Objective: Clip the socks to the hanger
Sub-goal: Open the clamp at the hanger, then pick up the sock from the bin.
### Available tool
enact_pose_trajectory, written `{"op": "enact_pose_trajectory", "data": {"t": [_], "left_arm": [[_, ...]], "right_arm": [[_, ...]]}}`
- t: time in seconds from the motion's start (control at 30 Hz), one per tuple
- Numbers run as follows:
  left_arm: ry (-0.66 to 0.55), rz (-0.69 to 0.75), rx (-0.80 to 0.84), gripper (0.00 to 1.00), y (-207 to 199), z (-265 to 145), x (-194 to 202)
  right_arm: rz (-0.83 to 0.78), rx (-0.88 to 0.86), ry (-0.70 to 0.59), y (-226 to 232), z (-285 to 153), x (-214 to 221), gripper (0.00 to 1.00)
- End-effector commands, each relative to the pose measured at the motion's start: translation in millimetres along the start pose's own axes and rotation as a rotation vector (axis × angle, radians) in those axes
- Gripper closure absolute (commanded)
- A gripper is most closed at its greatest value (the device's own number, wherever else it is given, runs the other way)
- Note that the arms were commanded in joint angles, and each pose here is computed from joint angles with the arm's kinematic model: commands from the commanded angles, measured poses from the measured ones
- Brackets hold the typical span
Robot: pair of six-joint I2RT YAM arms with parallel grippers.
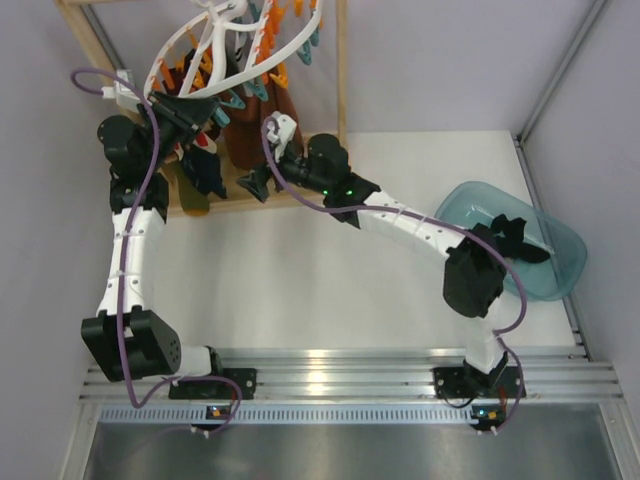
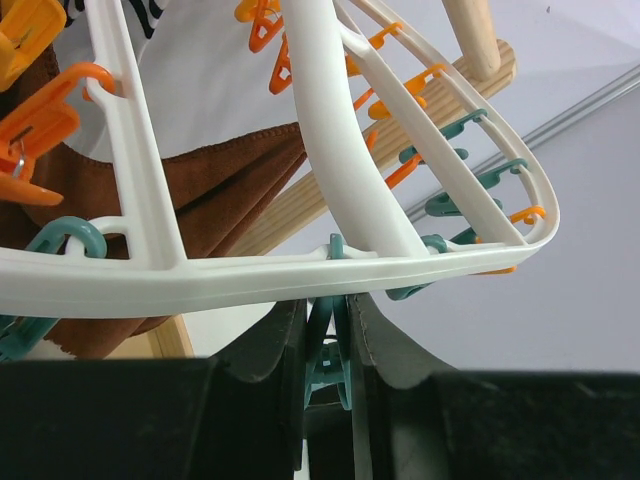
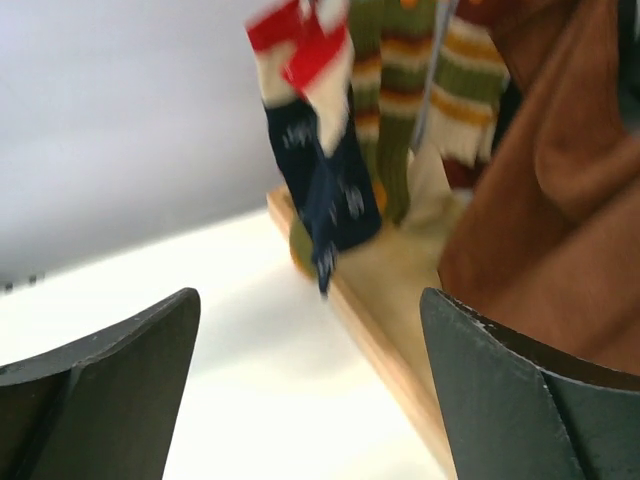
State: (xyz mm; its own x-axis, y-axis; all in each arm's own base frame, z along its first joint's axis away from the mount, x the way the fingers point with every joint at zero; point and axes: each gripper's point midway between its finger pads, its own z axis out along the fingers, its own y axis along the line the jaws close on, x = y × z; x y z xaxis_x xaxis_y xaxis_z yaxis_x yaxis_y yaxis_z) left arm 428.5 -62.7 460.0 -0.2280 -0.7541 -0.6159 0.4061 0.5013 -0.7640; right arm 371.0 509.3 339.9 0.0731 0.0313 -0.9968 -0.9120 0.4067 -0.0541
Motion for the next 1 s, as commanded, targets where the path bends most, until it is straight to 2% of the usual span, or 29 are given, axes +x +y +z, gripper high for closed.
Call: {"op": "enact_pose_trajectory", "data": {"t": [0.0, 0.03, 0.07, 0.1, 0.13, 0.2, 0.23, 0.27, 0.37, 0.4, 0.47, 0.5, 0.57, 0.77, 0.9, 0.97], "left_arm": [[-0.109, 0.051, 0.022, 1.0, -15, 1, -28], [-0.106, 0.059, 0.023, 1.0, -15, 1, -28], [-0.106, 0.065, 0.025, 1.0, -16, 0, -27], [-0.109, 0.082, 0.022, 1.0, -16, 0, -28], [-0.107, 0.091, 0.022, 1.0, -16, -1, -28], [-0.104, 0.104, 0.021, 1.0, -16, -1, -27], [-0.103, 0.108, 0.023, 1.0, -16, -1, -27], [-0.102, 0.108, 0.024, 1.0, -16, -2, -27], [-0.097, 0.106, 0.025, 1.0, -16, -2, -26], [-0.098, 0.105, 0.026, 1.0, -17, -2, -26], [-0.096, 0.109, 0.032, 1.0, -20, -3, -26], [-0.095, 0.113, 0.03, 1.0, -20, -3, -26], [-0.09, 0.121, 0.032, 1.0, -22, -5, -24], [-0.092, 0.138, 0.032, 1.0, -25, -9, -24], [-0.088, 0.14, 0.028, 1.0, -23, -10, -22], [-0.089, 0.14, 0.024, 1.0, -22, -10, -22]], "right_arm": [[0.02, 0.056, 0.012, -25, -56, -40, 0.09], [0.041, 0.071, 0.059, -27, -77, -40, 0.09], [0.068, 0.075, 0.119, -31, -90, -22, 0.08], [0.092, 0.115, 0.176, -50, -109, -10, 0.02], [0.124, 0.132, 0.246, -52, -134, -4, 0.0], [0.167, 0.201, 0.357, -81, -178, 25, 0.0], [0.162, 0.23, 0.361, -87, -201, 17, 0.0], [0.207, 0.275, 0.455, -105, -239, 45, 0.0], [0.235, 0.309, 0.549, -122, -304, 61, 0.0], [0.306, 0.387, 0.622, -138, -347, 75, 0.0], [0.319, 0.447, 0.688, -153, -393, 88, 0.0], [0.392, 0.556, 0.72, -169, -440, 96, 0.0], [0.452, 0.711, 0.755, -188, -498, 110, 0.01], [0.499, 0.985, 0.874, -210, -597, 154, 0.2], [0.554, 1.104, 0.933, -223, -628, 186, 0.28], [0.628, 1.164, 0.897, -229, -639, 198, 0.32]]}}
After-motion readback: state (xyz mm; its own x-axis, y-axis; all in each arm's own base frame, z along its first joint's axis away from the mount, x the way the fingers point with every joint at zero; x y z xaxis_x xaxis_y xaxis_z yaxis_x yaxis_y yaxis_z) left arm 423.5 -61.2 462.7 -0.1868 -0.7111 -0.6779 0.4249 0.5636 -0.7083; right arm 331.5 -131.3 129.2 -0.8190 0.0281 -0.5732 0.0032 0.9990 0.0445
